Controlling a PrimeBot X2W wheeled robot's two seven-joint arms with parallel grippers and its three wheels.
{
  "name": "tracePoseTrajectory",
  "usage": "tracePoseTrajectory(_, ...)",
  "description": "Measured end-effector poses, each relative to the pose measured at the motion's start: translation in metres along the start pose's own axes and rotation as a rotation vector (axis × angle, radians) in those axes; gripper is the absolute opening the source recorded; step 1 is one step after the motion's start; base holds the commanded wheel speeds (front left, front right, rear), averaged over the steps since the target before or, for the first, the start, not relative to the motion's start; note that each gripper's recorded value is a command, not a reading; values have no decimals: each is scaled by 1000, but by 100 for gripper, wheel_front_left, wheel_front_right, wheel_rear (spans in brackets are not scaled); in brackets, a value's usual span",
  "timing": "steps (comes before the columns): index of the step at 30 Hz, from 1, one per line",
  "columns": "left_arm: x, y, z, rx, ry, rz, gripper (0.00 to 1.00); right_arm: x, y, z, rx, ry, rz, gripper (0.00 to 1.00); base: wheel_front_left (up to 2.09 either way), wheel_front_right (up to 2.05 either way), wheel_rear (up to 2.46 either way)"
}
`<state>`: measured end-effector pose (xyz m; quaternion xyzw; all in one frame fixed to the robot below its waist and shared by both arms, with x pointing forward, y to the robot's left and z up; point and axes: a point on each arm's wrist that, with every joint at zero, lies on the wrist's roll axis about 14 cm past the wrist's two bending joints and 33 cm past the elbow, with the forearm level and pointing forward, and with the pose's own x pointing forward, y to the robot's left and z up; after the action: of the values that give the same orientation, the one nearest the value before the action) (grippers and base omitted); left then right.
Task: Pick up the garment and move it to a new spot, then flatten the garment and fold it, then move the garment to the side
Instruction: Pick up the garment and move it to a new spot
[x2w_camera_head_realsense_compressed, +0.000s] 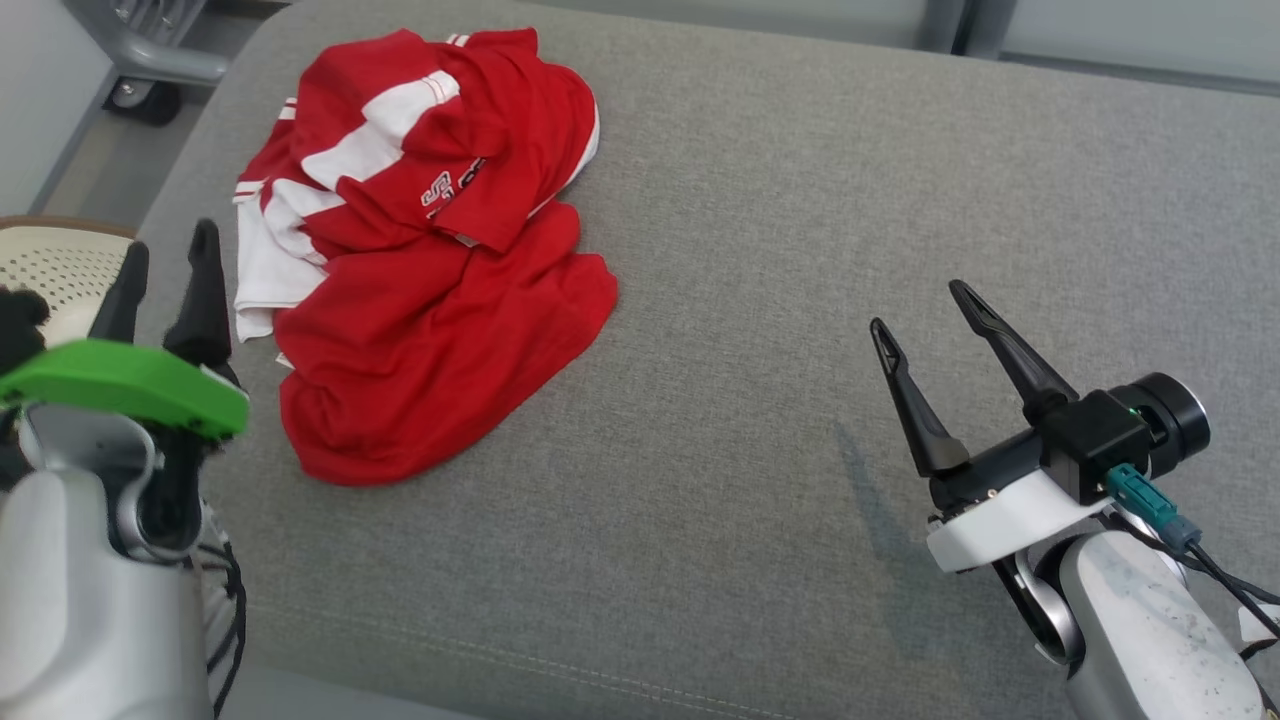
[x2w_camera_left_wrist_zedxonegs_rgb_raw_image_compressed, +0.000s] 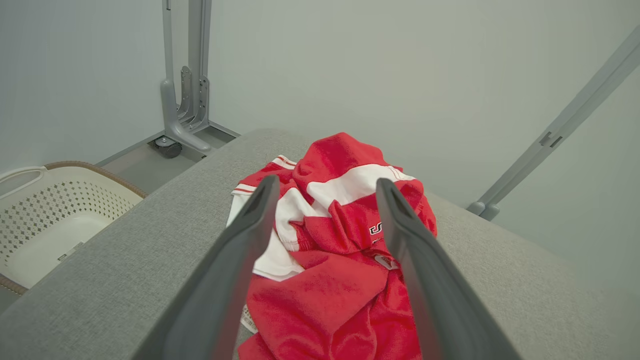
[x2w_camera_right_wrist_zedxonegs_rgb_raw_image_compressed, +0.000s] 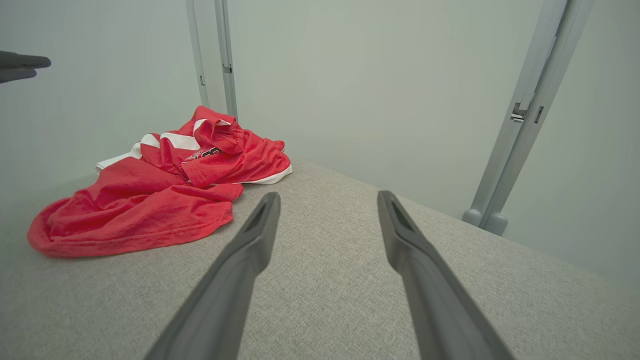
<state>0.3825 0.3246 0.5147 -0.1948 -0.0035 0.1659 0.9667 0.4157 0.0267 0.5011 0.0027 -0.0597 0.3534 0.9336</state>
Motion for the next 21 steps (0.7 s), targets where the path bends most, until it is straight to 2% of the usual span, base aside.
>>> tracePoseTrajectory(8,74,-24,5,-202,169,-2,100,10,-5,-10,50,-12,2,100,0,0,0)
tracePoseTrajectory(15,118,-2,4,-312,265,128,100,18,-21,-19,76,-24,-24,100,0,0,0)
tracePoseTrajectory(21,147,-7,-28,-289,385,128,100,20,-48,-32,75,-16,-80,100,0,0,0)
